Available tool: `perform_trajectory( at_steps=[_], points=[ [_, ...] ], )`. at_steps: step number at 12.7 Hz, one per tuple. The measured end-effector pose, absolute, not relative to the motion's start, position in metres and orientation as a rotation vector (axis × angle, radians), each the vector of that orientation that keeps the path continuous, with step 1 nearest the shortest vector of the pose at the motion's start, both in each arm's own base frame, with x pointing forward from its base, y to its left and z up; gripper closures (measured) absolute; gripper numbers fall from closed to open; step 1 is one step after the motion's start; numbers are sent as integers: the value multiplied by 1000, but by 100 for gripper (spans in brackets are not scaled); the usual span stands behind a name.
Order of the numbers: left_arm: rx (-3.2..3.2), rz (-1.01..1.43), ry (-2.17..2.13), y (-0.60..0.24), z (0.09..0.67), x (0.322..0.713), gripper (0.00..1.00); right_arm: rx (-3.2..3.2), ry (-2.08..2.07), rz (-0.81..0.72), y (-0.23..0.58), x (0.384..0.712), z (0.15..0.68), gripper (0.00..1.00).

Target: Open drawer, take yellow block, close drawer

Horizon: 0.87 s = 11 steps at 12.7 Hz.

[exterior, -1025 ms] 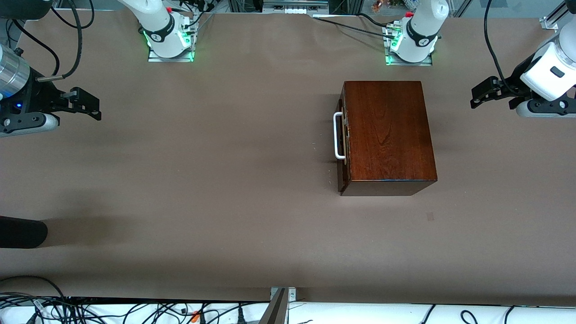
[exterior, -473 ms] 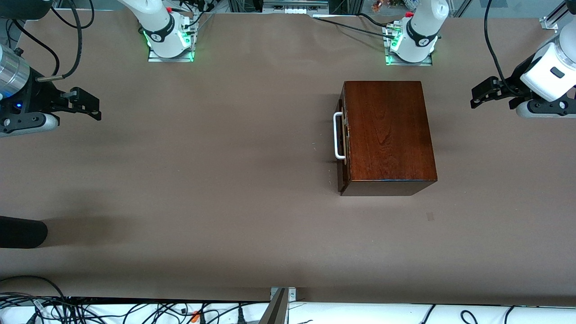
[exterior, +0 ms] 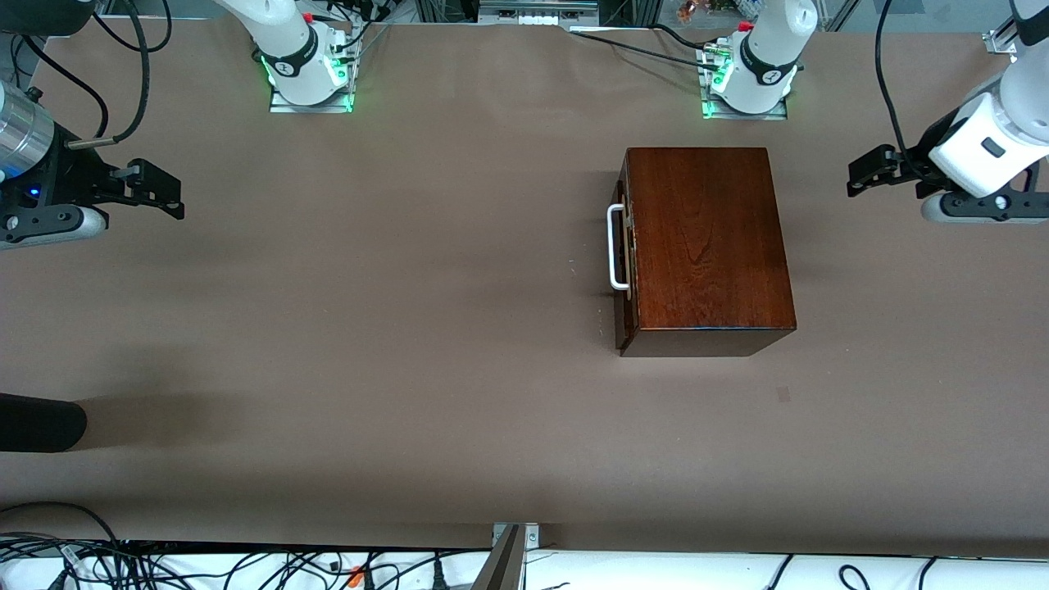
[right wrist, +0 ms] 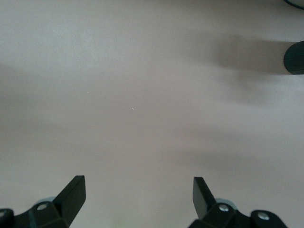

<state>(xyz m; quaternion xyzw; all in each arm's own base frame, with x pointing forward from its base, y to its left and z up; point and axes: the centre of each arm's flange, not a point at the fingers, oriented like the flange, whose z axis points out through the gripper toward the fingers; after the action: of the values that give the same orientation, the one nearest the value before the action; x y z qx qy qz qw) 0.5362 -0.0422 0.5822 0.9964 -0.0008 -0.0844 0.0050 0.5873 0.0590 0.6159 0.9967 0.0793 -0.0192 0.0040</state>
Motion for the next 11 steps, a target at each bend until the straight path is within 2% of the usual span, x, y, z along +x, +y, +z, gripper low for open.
perform_trajectory(
  at_steps=[6,11],
  points=[
    [3120,-395,-301,-185,539,527,0,3123,246,-60,58,587,616,0],
    [3106,-395,-300,-307,494,529,0,3123,244,-60,57,587,616,0]
  ],
)
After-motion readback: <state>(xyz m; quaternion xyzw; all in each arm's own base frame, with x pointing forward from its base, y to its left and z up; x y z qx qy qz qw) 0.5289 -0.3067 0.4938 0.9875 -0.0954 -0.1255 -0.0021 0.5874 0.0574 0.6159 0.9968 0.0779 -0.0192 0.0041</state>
